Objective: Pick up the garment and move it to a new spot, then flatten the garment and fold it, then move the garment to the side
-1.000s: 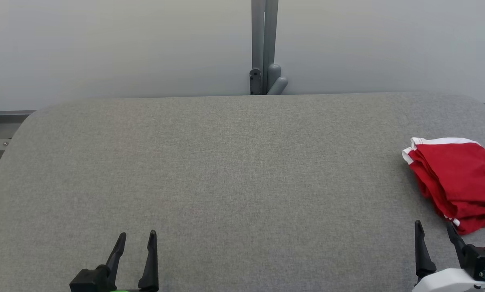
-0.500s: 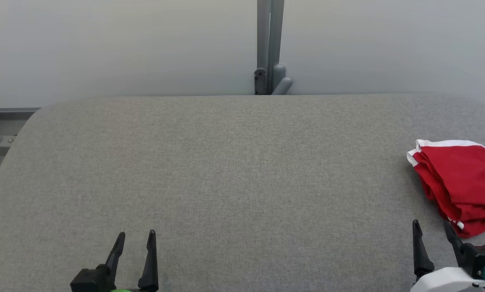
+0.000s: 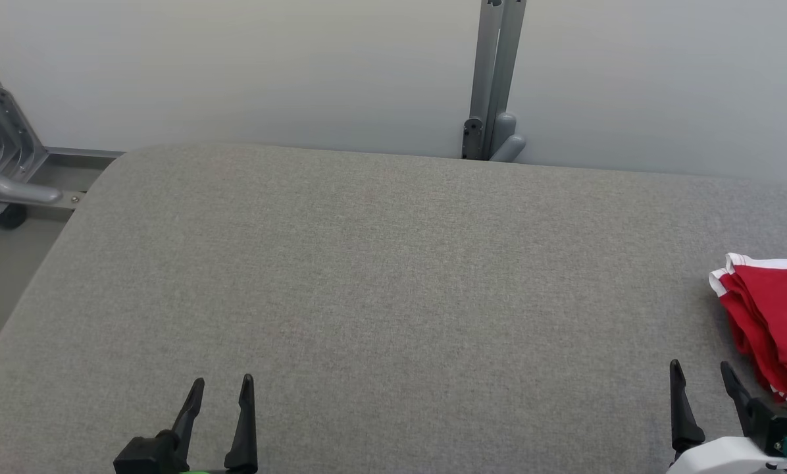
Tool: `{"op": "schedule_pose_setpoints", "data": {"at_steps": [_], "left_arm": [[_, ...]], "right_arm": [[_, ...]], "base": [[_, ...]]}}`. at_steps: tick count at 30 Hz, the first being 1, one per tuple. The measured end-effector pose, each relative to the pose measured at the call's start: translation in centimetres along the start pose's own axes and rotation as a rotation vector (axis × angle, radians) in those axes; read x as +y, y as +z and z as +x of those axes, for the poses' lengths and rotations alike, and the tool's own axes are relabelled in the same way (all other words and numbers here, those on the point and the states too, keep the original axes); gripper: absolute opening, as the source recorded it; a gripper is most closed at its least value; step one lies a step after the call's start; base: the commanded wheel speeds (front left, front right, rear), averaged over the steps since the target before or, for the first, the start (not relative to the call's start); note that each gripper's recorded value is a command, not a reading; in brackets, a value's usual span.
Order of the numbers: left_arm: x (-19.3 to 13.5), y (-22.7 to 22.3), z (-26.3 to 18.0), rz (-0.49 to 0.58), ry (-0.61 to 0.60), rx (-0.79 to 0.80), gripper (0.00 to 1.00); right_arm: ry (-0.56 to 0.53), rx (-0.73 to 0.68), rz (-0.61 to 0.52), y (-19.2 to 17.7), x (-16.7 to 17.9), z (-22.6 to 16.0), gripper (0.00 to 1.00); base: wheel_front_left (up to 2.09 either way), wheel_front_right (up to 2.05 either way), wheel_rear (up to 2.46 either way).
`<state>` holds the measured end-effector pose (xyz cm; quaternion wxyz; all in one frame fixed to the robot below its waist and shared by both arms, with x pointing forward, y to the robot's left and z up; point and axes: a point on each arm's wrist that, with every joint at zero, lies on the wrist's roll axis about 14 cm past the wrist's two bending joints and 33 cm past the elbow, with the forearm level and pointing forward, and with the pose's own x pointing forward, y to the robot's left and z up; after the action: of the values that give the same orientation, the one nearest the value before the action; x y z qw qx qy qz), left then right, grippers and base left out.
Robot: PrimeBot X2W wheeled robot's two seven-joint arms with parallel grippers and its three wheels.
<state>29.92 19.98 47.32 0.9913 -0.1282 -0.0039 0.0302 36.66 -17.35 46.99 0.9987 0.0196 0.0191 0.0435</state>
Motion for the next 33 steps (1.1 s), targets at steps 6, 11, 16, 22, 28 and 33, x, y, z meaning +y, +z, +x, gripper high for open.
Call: {"op": "schedule_pose_setpoints", "data": {"at_steps": [6, 11, 16, 22, 28, 33], "left_arm": [[0.0, -0.1, 0.0, 0.000, 0.000, 0.003, 1.00], [0.1, -0.1, 0.0, 0.000, 0.001, 0.004, 1.00], [0.0, -1.6, -0.6, 0.001, 0.002, 0.050, 0.00], [0.4, -3.3, -1.5, -0.020, 0.020, 0.110, 0.00], [0.7, -3.3, -1.2, -0.127, 0.051, 0.115, 0.00], [1.1, -3.0, -0.7, -0.211, 0.073, 0.108, 0.00]], "right_arm": [[0.012, 0.000, -0.006, 0.0, 0.3, 0.1, 1.00], [0.017, -0.002, -0.008, 0.1, 0.5, 0.1, 1.00], [0.014, 0.038, 0.004, -1.2, 0.7, -0.4, 0.00], [0.002, 0.096, 0.038, -2.8, 0.8, -0.9, 0.00], [-0.038, 0.106, 0.160, -2.9, 0.2, -0.9, 0.00], [-0.060, 0.098, 0.258, -2.6, 0.0, -0.8, 0.00]], "base": [[0.00, 0.00, 0.00], [0.00, 0.00, 0.00], [0.00, 0.00, 0.00], [0.00, 0.00, 0.00], [0.00, 0.00, 0.00], [0.00, 0.00, 0.00]]}}
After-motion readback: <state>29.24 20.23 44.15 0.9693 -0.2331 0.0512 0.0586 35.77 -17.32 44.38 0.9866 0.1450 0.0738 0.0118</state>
